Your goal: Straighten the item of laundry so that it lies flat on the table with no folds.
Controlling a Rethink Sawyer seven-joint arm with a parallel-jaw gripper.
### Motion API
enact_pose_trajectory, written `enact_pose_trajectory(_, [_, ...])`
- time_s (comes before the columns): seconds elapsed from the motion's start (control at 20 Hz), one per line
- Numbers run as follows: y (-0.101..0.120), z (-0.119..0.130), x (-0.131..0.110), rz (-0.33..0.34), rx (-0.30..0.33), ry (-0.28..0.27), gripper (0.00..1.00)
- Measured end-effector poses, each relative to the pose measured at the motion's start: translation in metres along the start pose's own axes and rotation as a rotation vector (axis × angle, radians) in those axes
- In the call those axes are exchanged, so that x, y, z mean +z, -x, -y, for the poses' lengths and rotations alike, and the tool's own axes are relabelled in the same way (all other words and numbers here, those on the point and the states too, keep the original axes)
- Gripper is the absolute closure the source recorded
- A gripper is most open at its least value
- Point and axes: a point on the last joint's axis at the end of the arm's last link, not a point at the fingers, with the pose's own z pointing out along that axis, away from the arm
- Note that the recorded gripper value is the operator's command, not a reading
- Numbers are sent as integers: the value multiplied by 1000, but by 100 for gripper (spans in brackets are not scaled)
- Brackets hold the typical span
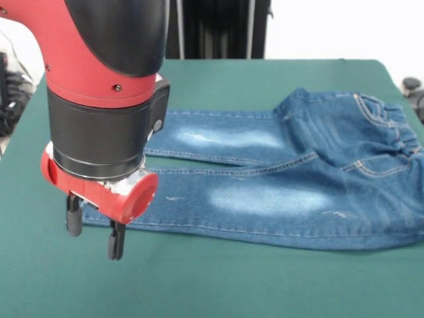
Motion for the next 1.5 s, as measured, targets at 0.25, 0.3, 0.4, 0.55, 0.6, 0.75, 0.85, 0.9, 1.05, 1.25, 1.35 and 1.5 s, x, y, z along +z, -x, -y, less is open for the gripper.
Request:
enact_pose_trajectory(0.25, [3, 3, -4, 5, -3, 6, 0])
enact_pose_trajectory(0.3, [3, 4, -4, 2, 1, 12, 0])
enact_pose_trajectory(0.4, [2, 7, -4, -6, 5, 17, 0])
enact_pose_trajectory(0.55, [-2, 20, -1, -32, 18, 18, 0])
enact_pose_trajectory(0.6, [-4, 27, 2, -46, 25, 21, 0])
enact_pose_trajectory(0.75, [-11, 40, 8, -77, 35, 20, 0])
enact_pose_trajectory(0.85, [-18, 49, 14, -99, 37, 14, 0])
enact_pose_trajectory(0.9, [-20, 52, 16, -106, 38, 12, 0])
enact_pose_trajectory(1.05, [-36, 68, 28, -148, 38, 0, 0])
enact_pose_trajectory(1.25, [-51, 74, 41, -168, 26, -1, 0])
enact_pose_trajectory(1.35, [-58, 74, 46, -170, 15, -1, 0])
enact_pose_trajectory(1.5, [-66, 74, 54, -162, 1, 2, 0])
